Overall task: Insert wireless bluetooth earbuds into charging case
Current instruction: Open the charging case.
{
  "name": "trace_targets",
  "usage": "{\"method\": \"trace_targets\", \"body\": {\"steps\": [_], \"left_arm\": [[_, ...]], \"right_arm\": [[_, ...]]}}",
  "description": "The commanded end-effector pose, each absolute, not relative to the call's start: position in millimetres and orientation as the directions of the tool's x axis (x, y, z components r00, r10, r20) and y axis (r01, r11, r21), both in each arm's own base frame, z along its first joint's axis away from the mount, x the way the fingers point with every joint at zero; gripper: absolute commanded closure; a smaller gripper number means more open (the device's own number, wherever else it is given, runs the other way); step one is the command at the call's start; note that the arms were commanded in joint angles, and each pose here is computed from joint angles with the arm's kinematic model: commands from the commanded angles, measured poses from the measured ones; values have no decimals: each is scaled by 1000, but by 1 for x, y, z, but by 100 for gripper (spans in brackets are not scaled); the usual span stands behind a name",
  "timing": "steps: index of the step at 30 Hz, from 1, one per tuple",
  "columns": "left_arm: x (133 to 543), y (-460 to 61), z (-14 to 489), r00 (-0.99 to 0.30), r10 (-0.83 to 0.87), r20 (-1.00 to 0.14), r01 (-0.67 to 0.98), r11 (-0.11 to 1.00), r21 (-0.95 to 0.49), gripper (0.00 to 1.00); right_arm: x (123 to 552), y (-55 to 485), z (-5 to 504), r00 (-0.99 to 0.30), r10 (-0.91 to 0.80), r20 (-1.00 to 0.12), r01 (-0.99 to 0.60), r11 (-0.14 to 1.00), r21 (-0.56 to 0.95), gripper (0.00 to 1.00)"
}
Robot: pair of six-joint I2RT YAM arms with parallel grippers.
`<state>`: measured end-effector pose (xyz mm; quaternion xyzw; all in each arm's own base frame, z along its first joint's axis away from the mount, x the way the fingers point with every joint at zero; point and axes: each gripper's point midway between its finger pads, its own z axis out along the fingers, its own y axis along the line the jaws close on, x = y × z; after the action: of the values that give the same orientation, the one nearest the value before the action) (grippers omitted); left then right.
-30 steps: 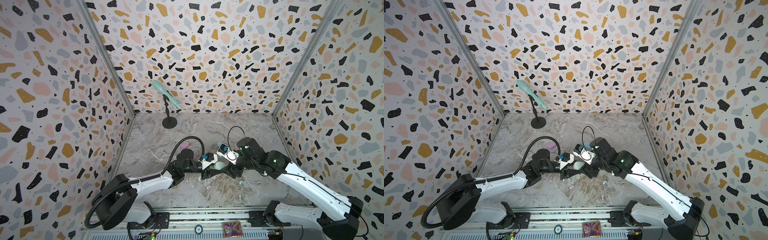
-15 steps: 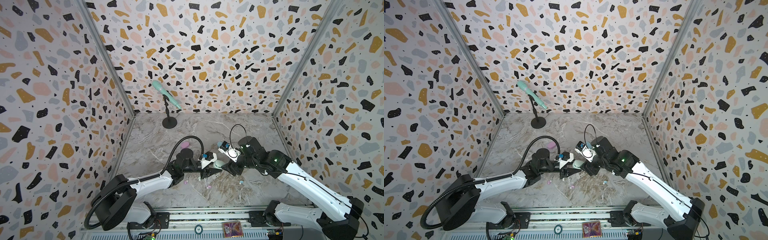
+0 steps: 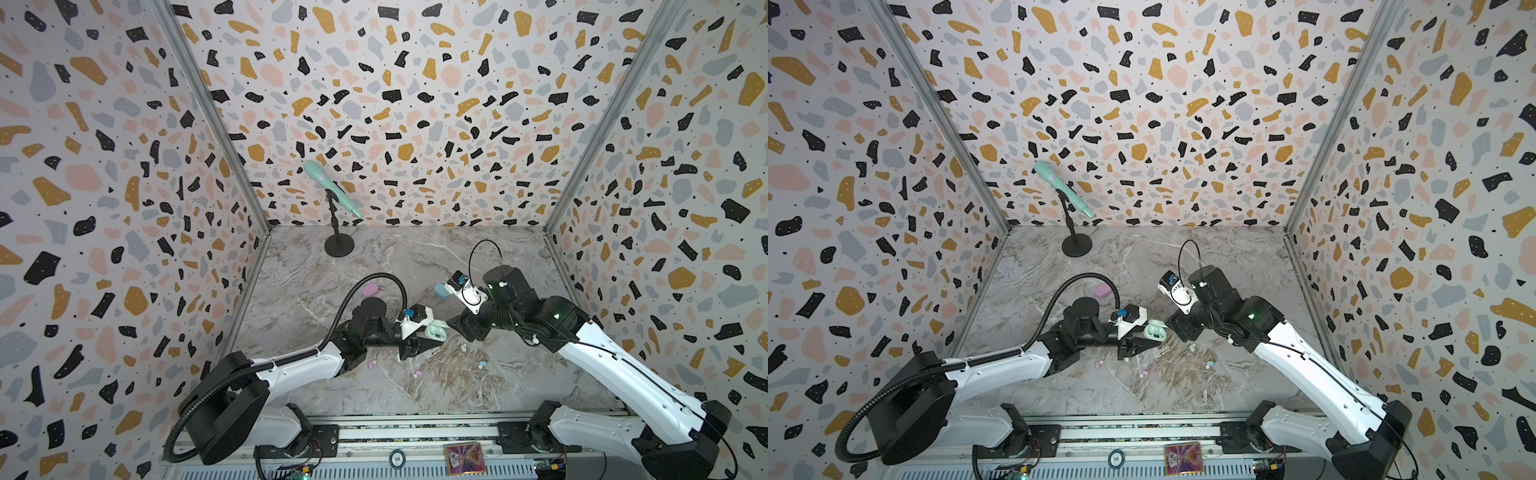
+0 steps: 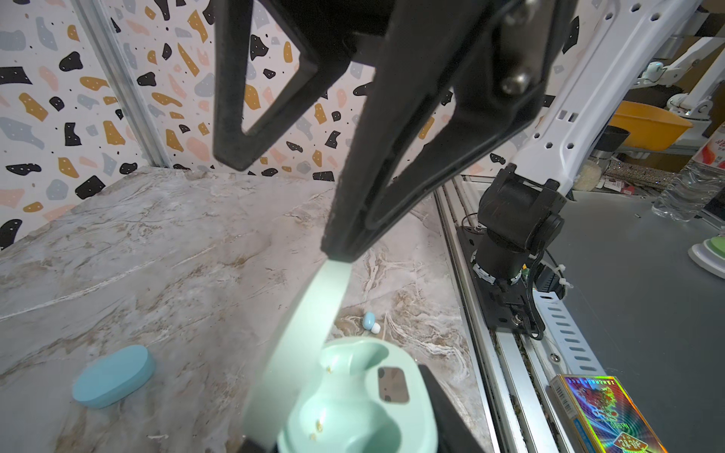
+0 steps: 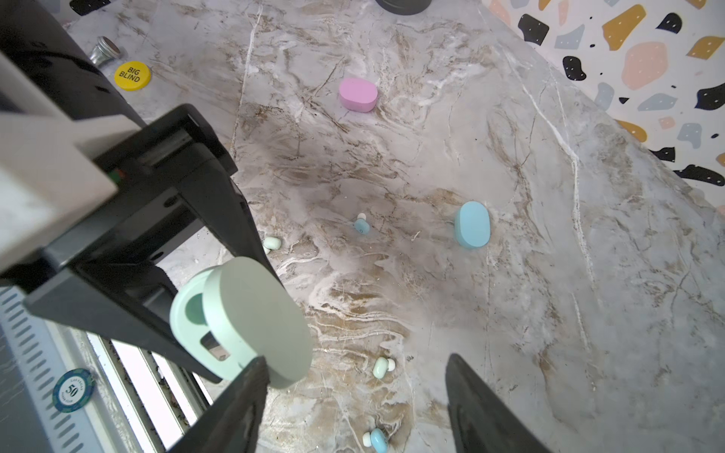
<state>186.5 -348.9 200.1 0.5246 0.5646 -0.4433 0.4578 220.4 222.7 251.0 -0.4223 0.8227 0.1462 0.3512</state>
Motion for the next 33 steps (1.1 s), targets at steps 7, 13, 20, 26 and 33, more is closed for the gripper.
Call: {"method": "trace_targets", "body": {"steps": [7,13,20,26,33], "left_arm": [[173,-352,232,61,92,-994,998,-9,60,70],[175,-352,231,58,98,-994,998,-6,58,70],[175,-353,232,58,100,-993,998,-5,57,71],[175,-351,235,63,98,-993,998,-3,63,71],[172,-349,233,67,108,-992,998,-8,67,71]], "right_arm": [[210,229,283,-349,-526,-775,-826,563,-10,19],[190,234,285,-327,-532,-781,-874,484,37,17],[177,241,268,-307,-576,-758,-900,435,34,16],[188,239,255,-320,-604,-730,-879,476,-8,16],[214,230,262,-367,-561,-742,-835,551,-4,18]]}}
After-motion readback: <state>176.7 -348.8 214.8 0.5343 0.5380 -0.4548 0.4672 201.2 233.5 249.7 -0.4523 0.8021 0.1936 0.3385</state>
